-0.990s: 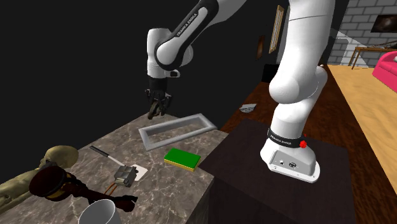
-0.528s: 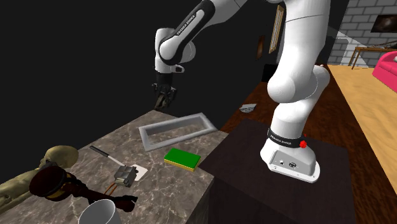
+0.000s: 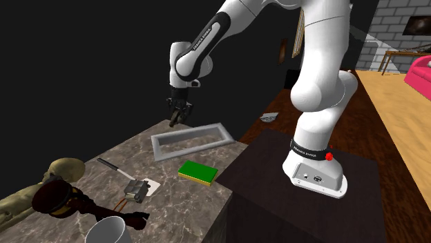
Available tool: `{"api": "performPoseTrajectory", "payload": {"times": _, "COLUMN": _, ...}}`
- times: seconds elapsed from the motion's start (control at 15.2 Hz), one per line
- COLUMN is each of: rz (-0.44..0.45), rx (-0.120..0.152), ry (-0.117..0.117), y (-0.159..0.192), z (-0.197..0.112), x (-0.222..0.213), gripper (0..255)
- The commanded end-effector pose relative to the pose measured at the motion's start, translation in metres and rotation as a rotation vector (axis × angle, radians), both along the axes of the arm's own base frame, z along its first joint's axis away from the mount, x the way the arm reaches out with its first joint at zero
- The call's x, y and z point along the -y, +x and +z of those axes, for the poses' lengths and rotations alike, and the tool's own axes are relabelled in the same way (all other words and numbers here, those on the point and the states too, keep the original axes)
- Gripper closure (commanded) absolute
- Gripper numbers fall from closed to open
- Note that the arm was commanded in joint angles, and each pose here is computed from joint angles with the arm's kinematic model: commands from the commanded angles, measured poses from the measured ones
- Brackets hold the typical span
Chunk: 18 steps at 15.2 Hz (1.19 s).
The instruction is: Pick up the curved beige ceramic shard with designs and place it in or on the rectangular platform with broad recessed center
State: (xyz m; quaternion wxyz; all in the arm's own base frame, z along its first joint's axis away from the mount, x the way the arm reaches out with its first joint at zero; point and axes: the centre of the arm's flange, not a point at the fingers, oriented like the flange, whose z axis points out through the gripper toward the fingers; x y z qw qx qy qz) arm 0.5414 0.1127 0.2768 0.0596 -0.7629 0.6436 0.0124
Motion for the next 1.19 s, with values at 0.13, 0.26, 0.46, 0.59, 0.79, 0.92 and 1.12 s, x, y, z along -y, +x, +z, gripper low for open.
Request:
{"api": "performPoseTrajectory", "payload": {"times": 0.13, "rz": 0.0, "rx": 0.0, "ry": 0.0, "y": 0.0, "z": -0.022, "x": 0.0, "gripper": 255}}
{"api": "performPoseTrajectory", "payload": {"times": 0.26, "rz": 0.0, "rx": 0.0, "ry": 0.0, "y": 0.0, "z": -0.035, "x": 0.0, "gripper": 255}}
{"api": "performPoseTrajectory", "payload": {"times": 0.46, "rz": 0.0, "rx": 0.0, "ry": 0.0, "y": 0.0, "z": -0.035, "x": 0.0, "gripper": 255}}
{"api": "performPoseTrajectory", "payload": {"times": 0.59, "rz": 0.0, "rx": 0.0, "ry": 0.0, "y": 0.0, "z": -0.035, "x": 0.0, "gripper": 255}}
{"api": "performPoseTrajectory", "payload": {"times": 0.79, "rz": 0.0, "rx": 0.0, "ry": 0.0, "y": 0.0, "z": -0.035, "x": 0.0, "gripper": 255}}
{"api": "performPoseTrajectory", "payload": {"times": 0.92, "rz": 0.0, "rx": 0.0, "ry": 0.0, "y": 0.0, "z": -0.035, "x": 0.0, "gripper": 0}}
{"api": "performPoseTrajectory", "payload": {"times": 1.12, "rz": 0.0, "rx": 0.0, "ry": 0.0, "y": 0.0, "z": -0.035, "x": 0.0, "gripper": 0}}
